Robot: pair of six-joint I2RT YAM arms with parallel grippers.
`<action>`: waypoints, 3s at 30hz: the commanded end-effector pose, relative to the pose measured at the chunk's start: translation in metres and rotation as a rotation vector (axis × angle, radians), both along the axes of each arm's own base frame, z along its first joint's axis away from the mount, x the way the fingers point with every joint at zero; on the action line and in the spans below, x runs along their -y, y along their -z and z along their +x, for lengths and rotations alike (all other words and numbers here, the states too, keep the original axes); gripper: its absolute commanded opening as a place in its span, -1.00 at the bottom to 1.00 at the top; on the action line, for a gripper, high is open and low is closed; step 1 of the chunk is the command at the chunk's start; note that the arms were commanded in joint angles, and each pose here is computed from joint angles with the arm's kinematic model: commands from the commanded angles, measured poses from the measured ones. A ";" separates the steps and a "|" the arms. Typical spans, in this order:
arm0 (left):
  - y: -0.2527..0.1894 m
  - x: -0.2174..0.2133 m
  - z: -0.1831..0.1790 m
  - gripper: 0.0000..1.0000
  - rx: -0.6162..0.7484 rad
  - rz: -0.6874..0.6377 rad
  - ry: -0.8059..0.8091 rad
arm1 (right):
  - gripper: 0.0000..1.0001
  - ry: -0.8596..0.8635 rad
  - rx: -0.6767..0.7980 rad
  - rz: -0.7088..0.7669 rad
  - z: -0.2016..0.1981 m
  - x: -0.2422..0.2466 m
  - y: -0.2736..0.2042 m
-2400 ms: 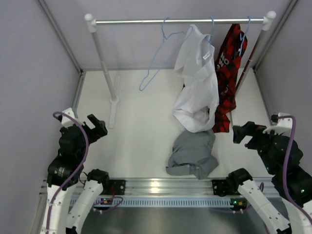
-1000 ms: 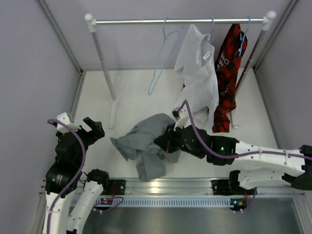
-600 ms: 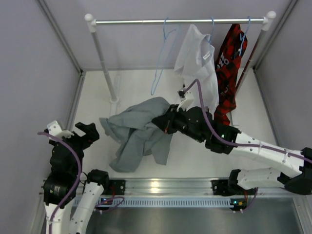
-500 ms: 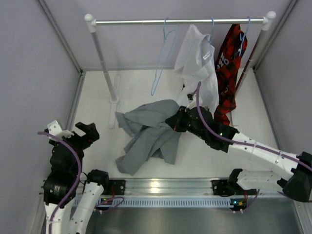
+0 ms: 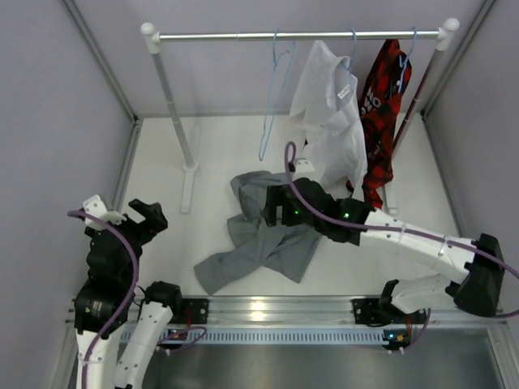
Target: Place the shirt on the hanger
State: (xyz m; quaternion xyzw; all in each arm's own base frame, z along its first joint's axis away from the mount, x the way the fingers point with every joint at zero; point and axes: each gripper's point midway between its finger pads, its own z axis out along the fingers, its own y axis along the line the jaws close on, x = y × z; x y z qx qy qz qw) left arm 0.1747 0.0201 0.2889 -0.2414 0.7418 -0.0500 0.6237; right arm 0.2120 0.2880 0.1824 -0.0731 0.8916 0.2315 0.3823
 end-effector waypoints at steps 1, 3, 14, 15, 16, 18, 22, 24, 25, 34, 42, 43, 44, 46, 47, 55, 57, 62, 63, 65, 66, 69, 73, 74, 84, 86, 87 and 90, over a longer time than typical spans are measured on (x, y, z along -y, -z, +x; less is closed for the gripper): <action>-0.008 0.000 0.003 0.97 0.039 -0.001 -0.001 | 0.65 -0.020 0.128 -0.168 0.019 -0.023 -0.022; -0.009 -0.001 0.002 0.96 0.047 -0.003 -0.003 | 0.60 -0.014 0.130 -0.252 0.029 -0.041 -0.006; -0.010 0.001 0.001 0.97 0.051 -0.004 0.005 | 0.61 -0.016 0.235 -0.405 0.066 -0.115 0.027; -0.010 0.000 0.000 0.96 0.055 -0.005 0.005 | 0.61 -0.015 0.239 -0.393 0.072 -0.122 0.024; -0.010 0.000 0.000 0.97 0.055 -0.004 0.002 | 0.60 -0.021 0.223 -0.393 0.077 -0.125 0.030; -0.011 -0.001 -0.001 0.97 0.062 -0.007 0.000 | 0.58 -0.009 0.206 -0.394 0.085 -0.130 0.040; -0.011 0.001 -0.001 0.97 0.060 -0.008 0.006 | 0.46 0.062 0.200 -0.414 0.105 -0.127 0.055; -0.011 0.001 0.000 0.97 0.058 -0.008 0.007 | 0.34 0.081 0.206 -0.426 0.112 -0.130 0.061; -0.011 0.001 0.000 0.97 0.058 -0.008 0.007 | 0.28 0.076 0.200 -0.425 0.114 -0.132 0.065; -0.011 0.001 0.000 0.97 0.060 -0.010 0.010 | -0.37 0.052 0.137 -0.426 0.122 -0.146 0.103; -0.011 0.001 0.000 0.97 0.060 -0.010 0.010 | -1.00 -0.086 0.154 -0.325 0.108 -0.172 0.085; -0.011 0.001 0.000 0.97 0.062 -0.010 0.009 | -1.00 -0.136 0.171 -0.290 0.100 -0.180 0.075; -0.011 0.001 -0.001 0.97 0.063 -0.009 0.009 | -1.00 -0.178 0.211 -0.227 0.094 -0.187 0.044; -0.011 -0.002 -0.002 0.97 0.065 -0.006 -0.005 | -1.00 -0.328 0.265 -0.160 0.064 -0.205 0.019; -0.014 -0.003 -0.004 0.97 0.080 -0.009 -0.012 | -1.00 -0.362 0.300 -0.107 0.054 -0.205 -0.013; -0.035 -0.030 -0.042 0.97 0.255 -0.059 -0.156 | -1.00 -0.650 0.368 0.218 -0.032 -0.191 -0.169; -0.040 -0.036 -0.056 0.97 0.302 -0.086 -0.188 | -1.00 -0.741 0.392 0.322 -0.057 -0.183 -0.218; -0.037 -0.042 -0.058 0.97 0.284 -0.087 -0.231 | -1.00 -0.895 0.432 0.466 -0.105 -0.148 -0.308; -0.037 -0.042 -0.058 0.97 0.284 -0.087 -0.234 | -1.00 -0.910 0.441 0.482 -0.112 -0.141 -0.318; -0.037 -0.043 -0.057 0.97 0.280 -0.085 -0.240 | -1.00 -0.876 0.486 0.480 -0.112 -0.120 -0.336; -0.036 -0.043 -0.057 0.97 0.279 -0.086 -0.239 | -1.00 -0.803 0.483 0.443 -0.097 -0.111 -0.330; -0.036 -0.039 -0.054 0.97 0.272 -0.081 -0.214 | -1.00 -0.684 0.411 0.367 -0.066 -0.088 -0.287; -0.050 0.007 -0.033 0.97 0.283 -0.005 0.074 | -1.00 -0.587 0.334 0.345 -0.047 -0.060 -0.213; -0.051 0.022 -0.027 0.97 0.273 0.007 0.159 | -1.00 -0.539 0.237 0.308 -0.037 -0.052 -0.159; 0.025 0.149 0.022 0.97 -0.213 -0.274 0.827 | -1.00 -0.179 0.045 0.300 -0.006 0.016 0.014; 0.048 0.142 0.035 0.97 -0.279 -0.246 0.748 | -1.00 -0.134 0.016 0.282 -0.002 0.019 0.027; 0.061 0.143 0.039 0.97 -0.327 -0.243 0.725 | -1.00 -0.097 0.019 0.273 0.004 0.022 0.029; 0.081 0.166 0.038 0.97 -0.409 -0.161 0.684 | -1.00 -0.049 0.010 0.267 0.016 0.018 0.029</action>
